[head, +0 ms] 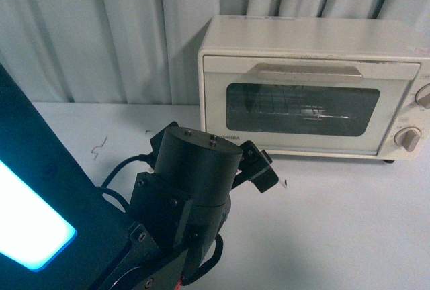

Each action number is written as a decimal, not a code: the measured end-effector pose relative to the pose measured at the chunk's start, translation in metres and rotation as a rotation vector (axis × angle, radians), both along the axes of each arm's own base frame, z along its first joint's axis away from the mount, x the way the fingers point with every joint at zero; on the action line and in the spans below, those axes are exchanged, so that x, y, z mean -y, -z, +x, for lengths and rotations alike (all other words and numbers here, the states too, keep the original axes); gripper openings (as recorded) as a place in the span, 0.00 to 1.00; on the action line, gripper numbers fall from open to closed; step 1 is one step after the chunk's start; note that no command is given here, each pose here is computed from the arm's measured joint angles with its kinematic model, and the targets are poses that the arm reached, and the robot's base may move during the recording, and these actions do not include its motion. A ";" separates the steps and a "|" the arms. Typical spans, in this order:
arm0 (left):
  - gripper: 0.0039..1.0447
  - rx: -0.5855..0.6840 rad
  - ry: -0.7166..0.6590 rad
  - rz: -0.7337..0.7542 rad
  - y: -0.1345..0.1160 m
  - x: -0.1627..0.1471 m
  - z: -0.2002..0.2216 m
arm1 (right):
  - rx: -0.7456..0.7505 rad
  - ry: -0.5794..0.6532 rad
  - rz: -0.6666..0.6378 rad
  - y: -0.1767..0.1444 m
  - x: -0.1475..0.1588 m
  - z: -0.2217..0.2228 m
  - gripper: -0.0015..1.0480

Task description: Open oven

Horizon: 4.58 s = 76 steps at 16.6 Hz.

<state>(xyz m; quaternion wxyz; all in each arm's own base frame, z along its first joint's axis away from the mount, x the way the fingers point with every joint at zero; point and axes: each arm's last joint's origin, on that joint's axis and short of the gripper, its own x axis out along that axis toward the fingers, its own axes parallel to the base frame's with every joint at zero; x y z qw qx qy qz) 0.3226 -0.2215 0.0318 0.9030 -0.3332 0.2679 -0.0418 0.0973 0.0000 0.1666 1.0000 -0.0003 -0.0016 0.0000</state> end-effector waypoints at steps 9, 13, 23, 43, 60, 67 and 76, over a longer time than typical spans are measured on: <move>0.94 0.000 0.000 0.000 0.000 0.000 0.000 | 0.051 -0.037 -0.003 -0.010 0.002 0.009 0.94; 0.94 0.000 0.000 0.000 0.000 0.000 0.000 | 0.077 -0.079 0.111 -0.038 0.024 0.024 0.94; 0.94 0.000 0.000 0.000 0.000 0.000 0.000 | 0.006 -0.208 0.753 -0.027 0.050 0.083 0.94; 0.94 0.000 0.000 0.000 0.000 0.000 0.000 | -0.127 -0.194 0.867 -0.004 0.015 0.148 0.02; 0.94 0.000 -0.001 0.000 0.000 0.000 0.000 | -0.195 -0.219 -0.104 0.004 -0.008 0.206 0.02; 0.94 0.000 0.000 0.000 0.000 0.000 0.000 | -0.208 -0.251 -0.173 0.010 -0.038 0.242 0.02; 0.94 0.000 0.000 0.000 0.000 0.000 0.000 | -0.193 -0.246 -0.181 0.008 -0.038 0.251 0.02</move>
